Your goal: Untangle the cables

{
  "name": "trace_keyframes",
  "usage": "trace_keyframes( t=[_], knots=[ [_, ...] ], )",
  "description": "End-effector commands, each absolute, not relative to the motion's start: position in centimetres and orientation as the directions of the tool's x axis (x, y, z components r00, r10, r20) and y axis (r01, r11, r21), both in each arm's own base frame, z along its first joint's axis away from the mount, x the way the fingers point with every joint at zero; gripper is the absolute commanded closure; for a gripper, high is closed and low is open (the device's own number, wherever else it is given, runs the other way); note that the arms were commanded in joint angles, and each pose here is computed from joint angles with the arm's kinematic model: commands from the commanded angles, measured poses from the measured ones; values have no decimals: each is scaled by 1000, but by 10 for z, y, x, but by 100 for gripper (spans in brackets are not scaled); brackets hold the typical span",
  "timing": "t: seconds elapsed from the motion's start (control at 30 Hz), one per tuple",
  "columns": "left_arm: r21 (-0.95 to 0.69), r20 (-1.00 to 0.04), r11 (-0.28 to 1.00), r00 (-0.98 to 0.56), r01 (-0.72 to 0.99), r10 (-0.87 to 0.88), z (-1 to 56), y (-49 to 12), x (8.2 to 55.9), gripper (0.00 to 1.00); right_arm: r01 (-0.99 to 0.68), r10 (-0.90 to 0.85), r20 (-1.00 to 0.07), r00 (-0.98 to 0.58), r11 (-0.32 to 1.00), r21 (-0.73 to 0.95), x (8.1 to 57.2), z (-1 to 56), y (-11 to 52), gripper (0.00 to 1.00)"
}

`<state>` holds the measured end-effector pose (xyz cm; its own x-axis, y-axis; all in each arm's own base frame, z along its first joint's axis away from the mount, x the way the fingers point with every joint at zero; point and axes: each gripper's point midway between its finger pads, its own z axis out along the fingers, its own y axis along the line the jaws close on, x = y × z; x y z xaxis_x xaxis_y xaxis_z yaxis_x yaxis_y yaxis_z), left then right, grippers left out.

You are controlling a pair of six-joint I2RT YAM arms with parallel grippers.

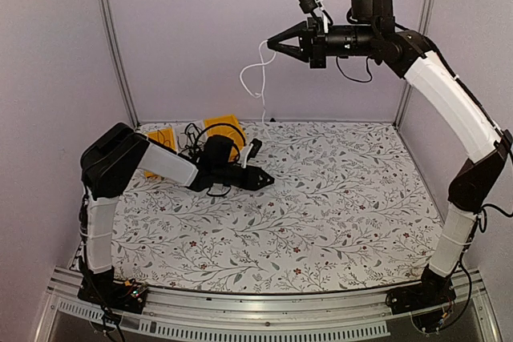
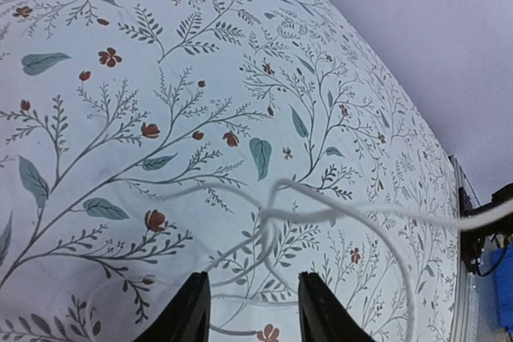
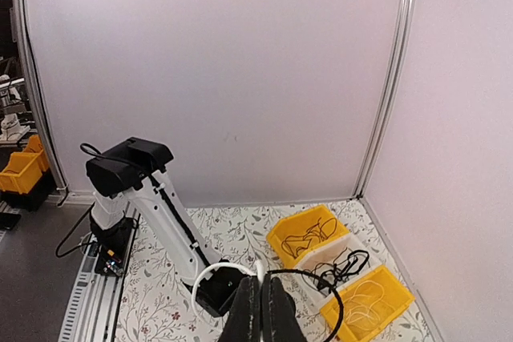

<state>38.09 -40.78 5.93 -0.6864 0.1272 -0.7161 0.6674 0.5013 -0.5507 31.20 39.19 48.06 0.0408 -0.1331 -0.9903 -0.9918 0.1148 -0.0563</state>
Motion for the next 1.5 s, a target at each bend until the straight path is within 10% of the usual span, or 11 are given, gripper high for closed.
trace_keyframes(
  t=[0.0, 0.87, 1.47],
  knots=[
    [-529, -742, 486, -657, 696, 134, 79, -409, 373, 58, -983, -63, -994, 87, 155, -96, 306, 520, 380, 100],
    [-479, -568, 666, -780, 572, 262, 13, -320, 290, 57, -816, 245, -832, 497, 459, -352, 282, 689, 294, 100],
    [-206, -945, 565, -312, 799, 95, 274, -333, 320, 39, -920, 21, -978, 206, 346, -186, 324, 547, 330, 100]
  ],
)
